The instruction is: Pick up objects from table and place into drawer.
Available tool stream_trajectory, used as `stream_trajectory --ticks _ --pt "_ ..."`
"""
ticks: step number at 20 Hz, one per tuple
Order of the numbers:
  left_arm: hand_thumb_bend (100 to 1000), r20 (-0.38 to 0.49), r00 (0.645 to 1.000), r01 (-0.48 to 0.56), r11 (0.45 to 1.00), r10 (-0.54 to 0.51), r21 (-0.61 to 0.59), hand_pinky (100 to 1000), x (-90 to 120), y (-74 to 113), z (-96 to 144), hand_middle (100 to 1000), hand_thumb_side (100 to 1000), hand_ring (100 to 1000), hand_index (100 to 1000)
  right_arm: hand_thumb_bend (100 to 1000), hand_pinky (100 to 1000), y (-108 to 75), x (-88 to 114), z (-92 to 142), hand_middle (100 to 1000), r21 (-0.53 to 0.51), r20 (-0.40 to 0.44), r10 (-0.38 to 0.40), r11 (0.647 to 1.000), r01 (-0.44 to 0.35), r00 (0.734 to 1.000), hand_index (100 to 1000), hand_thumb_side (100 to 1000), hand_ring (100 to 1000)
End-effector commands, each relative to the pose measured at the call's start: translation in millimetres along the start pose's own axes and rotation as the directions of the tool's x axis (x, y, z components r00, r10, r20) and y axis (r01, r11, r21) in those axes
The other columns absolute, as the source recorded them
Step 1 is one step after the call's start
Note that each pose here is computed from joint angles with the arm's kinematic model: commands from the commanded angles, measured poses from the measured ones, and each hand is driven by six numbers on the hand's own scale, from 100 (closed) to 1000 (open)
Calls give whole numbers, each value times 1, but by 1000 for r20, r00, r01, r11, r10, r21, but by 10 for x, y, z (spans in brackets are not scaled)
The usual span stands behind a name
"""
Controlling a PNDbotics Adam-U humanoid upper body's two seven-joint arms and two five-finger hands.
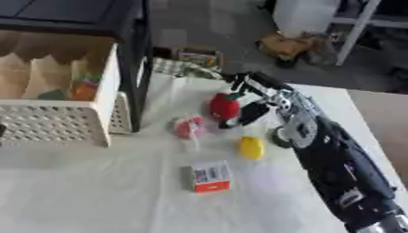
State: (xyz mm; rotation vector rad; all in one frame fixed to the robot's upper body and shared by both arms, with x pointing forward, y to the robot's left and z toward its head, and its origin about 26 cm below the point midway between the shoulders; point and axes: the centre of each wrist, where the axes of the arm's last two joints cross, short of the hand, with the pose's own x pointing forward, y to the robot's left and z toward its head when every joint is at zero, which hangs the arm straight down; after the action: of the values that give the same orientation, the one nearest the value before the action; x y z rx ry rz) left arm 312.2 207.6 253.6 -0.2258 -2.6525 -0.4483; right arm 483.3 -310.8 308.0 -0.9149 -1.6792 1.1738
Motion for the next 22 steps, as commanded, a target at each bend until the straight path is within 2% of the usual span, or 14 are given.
stream_trajectory --ticks 1,15,22 --pt "100 23 1000 6 1000 -6 -12 483 51 -13 -51 584 501 375 858 703 806 -261 -35 99 726 -53 5 19 998 -19 1000 899 316 765" --pt "100 22 1000 4 1000 -4 -26 486 48 -45 -58 585 492 373 857 653 801 -303 -43 120 714 -114 -30 -9 994 5 1000 892 420 757" --pt "100 20 1000 3 999 -2 -34 485 45 -64 -60 586 484 371 856 654 793 -305 -20 104 700 -132 -34 -15 991 10 999 883 400 749"
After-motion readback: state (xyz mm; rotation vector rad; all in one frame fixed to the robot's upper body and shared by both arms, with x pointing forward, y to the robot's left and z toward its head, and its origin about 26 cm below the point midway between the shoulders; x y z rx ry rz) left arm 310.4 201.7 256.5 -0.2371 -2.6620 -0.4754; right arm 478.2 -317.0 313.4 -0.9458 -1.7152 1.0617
